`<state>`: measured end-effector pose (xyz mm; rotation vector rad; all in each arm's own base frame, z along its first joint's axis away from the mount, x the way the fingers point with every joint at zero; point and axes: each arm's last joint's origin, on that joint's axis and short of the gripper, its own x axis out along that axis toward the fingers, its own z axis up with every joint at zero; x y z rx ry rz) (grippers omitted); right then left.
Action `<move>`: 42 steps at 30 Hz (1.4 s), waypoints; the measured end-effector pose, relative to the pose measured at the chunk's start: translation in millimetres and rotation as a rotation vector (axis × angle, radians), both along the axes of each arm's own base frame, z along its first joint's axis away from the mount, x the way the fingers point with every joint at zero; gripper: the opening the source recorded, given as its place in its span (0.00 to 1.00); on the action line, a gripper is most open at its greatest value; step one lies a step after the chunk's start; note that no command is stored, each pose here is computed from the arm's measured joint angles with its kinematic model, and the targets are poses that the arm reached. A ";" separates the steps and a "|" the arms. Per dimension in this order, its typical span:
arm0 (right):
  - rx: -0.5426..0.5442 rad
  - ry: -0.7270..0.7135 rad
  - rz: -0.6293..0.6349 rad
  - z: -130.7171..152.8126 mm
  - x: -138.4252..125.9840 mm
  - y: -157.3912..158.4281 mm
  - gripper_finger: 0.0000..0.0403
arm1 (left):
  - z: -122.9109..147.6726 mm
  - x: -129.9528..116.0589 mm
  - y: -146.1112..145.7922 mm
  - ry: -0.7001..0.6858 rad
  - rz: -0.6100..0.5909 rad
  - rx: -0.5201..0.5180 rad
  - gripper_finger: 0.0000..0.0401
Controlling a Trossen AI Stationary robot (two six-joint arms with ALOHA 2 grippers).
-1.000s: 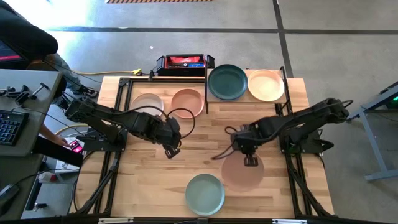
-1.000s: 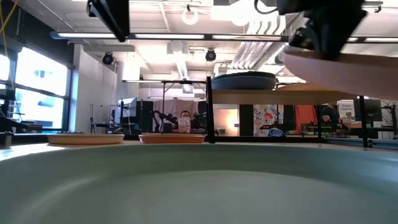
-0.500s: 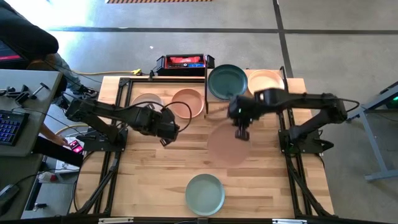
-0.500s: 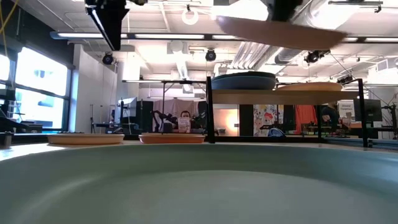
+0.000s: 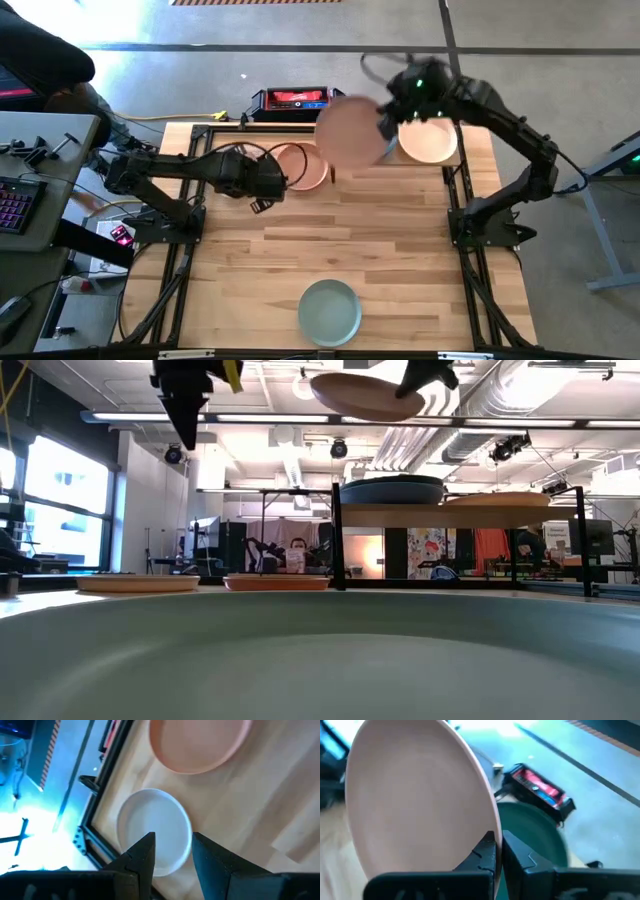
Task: Place and stack plates onto a shelf
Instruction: Stack the brown plate on top of the dark green plate on the shelf
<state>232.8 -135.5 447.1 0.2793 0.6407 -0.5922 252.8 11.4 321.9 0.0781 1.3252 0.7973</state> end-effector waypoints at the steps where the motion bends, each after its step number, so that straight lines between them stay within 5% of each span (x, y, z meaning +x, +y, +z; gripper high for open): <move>1: 0.007 -0.017 -0.035 0.9 -3.1 -6.2 0.00 | 0.0 0.1 3.4 0.006 0.003 0.004 0.29; 9: 0.212 -0.054 -0.324 -14.5 -24.8 -53.0 0.00 | -0.2 -1.3 18.5 0.024 0.037 0.000 0.29; 16: 0.426 0.059 -0.398 -47.4 -21.6 -78.0 0.00 | -0.4 -2.0 24.3 0.025 0.059 -0.017 0.29; 42: 0.522 0.122 -0.415 -77.8 -31.1 -122.2 0.00 | -0.6 10.5 23.6 -0.129 0.081 -0.079 0.29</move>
